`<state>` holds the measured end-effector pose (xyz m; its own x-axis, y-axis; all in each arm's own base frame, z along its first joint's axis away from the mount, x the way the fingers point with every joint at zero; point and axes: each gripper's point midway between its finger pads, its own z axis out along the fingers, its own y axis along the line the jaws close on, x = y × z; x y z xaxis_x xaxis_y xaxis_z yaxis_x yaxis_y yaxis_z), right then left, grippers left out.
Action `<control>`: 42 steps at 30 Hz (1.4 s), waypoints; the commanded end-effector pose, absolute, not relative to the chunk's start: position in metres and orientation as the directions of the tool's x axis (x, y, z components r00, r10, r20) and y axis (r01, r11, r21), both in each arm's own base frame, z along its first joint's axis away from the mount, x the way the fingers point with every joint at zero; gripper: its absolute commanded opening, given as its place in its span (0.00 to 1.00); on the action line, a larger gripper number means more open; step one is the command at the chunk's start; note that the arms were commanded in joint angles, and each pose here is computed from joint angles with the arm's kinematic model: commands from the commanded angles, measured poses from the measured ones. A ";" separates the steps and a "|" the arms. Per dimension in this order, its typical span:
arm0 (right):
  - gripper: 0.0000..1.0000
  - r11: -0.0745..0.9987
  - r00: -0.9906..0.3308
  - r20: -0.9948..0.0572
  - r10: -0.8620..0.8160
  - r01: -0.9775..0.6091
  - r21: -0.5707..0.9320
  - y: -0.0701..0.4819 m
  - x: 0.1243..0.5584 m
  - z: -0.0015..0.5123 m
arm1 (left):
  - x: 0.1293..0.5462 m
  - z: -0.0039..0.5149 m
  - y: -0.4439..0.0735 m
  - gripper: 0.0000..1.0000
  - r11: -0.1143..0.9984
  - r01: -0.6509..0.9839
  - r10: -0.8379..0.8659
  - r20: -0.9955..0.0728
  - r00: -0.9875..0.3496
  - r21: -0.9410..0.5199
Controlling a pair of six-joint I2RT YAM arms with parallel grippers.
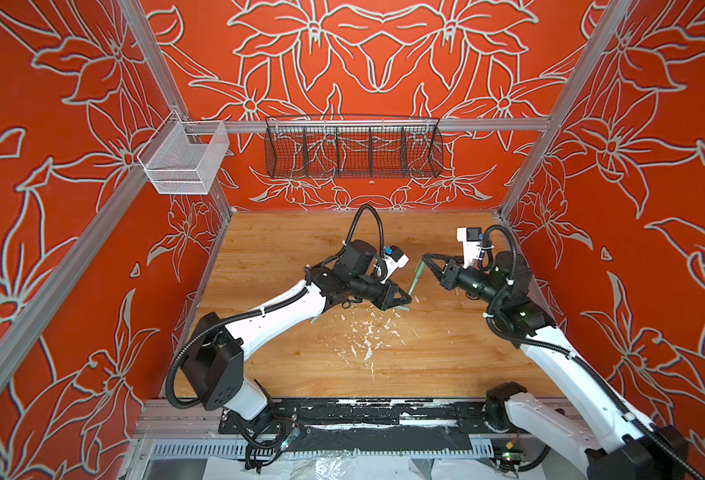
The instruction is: Insert the pens into the pen caps
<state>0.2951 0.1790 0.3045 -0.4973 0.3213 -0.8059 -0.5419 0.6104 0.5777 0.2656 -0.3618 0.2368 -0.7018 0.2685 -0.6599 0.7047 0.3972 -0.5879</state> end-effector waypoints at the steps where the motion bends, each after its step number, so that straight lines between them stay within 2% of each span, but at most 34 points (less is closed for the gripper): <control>1: 0.00 0.552 -0.750 -0.635 0.185 -0.455 0.698 0.199 0.254 0.224 | 0.334 0.347 -0.355 0.00 0.388 0.796 -0.012 -0.867 -0.499 -0.463; 5: 0.00 0.543 -0.767 -0.614 0.186 -0.441 0.714 0.204 0.250 0.217 | 0.345 0.355 -0.359 0.00 0.365 0.800 -0.044 -0.867 -0.496 -0.476; 16: 0.00 0.574 -0.786 -0.583 0.207 -0.385 0.722 0.200 0.240 0.199 | 0.372 0.364 -0.344 0.00 0.410 0.778 -0.089 -0.870 -0.485 -0.475; 20: 0.00 0.643 -0.740 -0.611 0.280 -0.328 0.692 0.185 0.255 0.208 | 0.357 0.360 -0.351 0.00 0.334 0.795 -0.049 -0.851 -0.522 -0.507; 24: 0.00 0.674 -0.683 -0.655 0.323 -0.320 0.666 0.176 0.276 0.231 | 0.323 0.324 -0.350 0.00 0.357 0.782 0.069 -0.820 -0.568 -0.512; 25: 0.00 0.670 -0.669 -0.664 0.334 -0.327 0.666 0.175 0.281 0.238 | 0.311 0.309 -0.350 0.05 0.371 0.783 0.104 -0.816 -0.569 -0.499; 28: 0.00 0.651 -0.634 -0.680 0.368 -0.346 0.675 0.177 0.292 0.254 | 0.277 0.279 -0.354 0.40 0.385 0.782 0.139 -0.807 -0.574 -0.490; 30: 0.00 0.619 -0.622 -0.678 0.393 -0.366 0.695 0.182 0.296 0.264 | 0.260 0.263 -0.358 0.52 0.379 0.776 0.138 -0.798 -0.587 -0.505; 34: 0.00 0.594 -0.606 -0.683 0.409 -0.391 0.703 0.184 0.298 0.273 | 0.253 0.237 -0.358 0.56 0.401 0.743 0.140 -0.766 -0.627 -0.535; 42: 0.00 0.579 -0.581 -0.693 0.427 -0.414 0.703 0.182 0.291 0.283 | 0.261 0.204 -0.379 0.56 0.427 0.715 0.178 -0.724 -0.667 -0.554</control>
<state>0.2924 0.1834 0.2616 -0.6239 0.3872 -0.6789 -0.3799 0.6088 0.6964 0.2530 -0.3688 0.2027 -0.6754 0.1971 -0.7106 0.7109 0.4304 -0.5562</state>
